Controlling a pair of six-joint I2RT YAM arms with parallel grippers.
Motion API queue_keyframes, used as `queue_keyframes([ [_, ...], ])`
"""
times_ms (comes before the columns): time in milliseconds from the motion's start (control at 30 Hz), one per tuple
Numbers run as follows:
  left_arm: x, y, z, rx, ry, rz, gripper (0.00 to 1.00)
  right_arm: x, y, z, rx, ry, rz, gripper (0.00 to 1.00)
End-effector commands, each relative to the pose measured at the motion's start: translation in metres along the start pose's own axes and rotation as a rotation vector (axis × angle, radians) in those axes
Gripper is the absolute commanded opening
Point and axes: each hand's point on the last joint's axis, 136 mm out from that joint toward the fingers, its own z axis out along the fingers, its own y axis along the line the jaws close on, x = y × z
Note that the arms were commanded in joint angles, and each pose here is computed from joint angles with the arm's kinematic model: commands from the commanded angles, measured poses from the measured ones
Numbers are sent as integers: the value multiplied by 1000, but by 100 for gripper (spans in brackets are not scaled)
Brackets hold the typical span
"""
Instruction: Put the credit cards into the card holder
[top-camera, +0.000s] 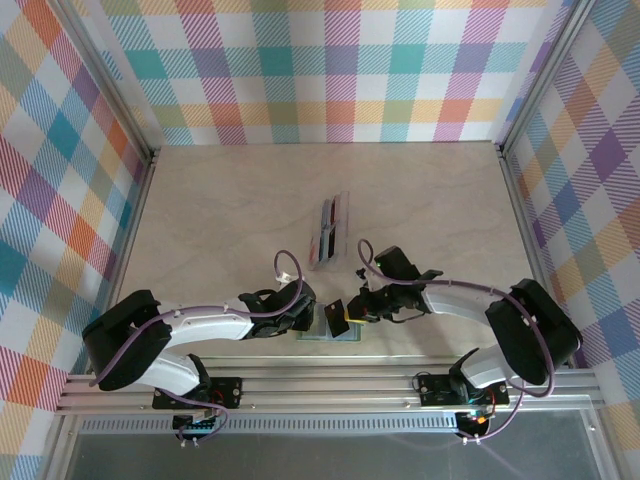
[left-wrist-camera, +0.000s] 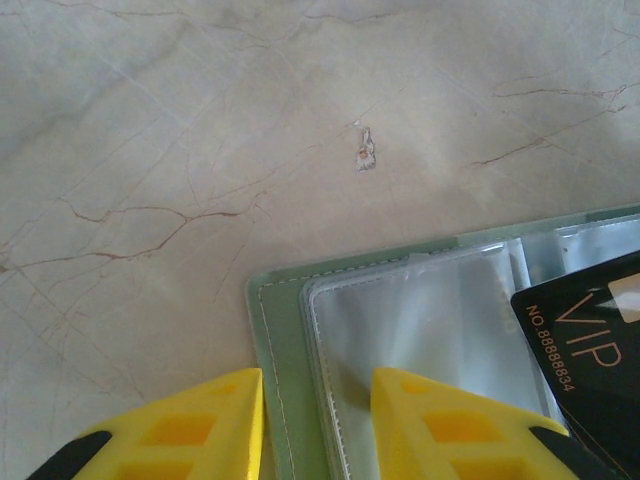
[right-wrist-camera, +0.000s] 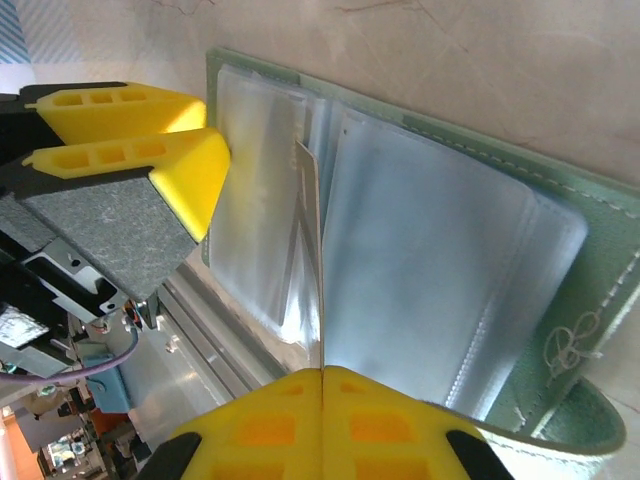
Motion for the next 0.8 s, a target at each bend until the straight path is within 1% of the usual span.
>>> queue_keyframes([
  [0, 21, 18, 1, -62, 53, 25, 32, 10, -7, 1, 17, 18, 18, 0],
  [467, 21, 18, 1, -61, 51, 20, 32, 17, -13, 1, 26, 23, 33, 0],
  [767, 21, 18, 0, -57, 48, 17, 32, 14, -5, 2, -2, 32, 36, 0],
])
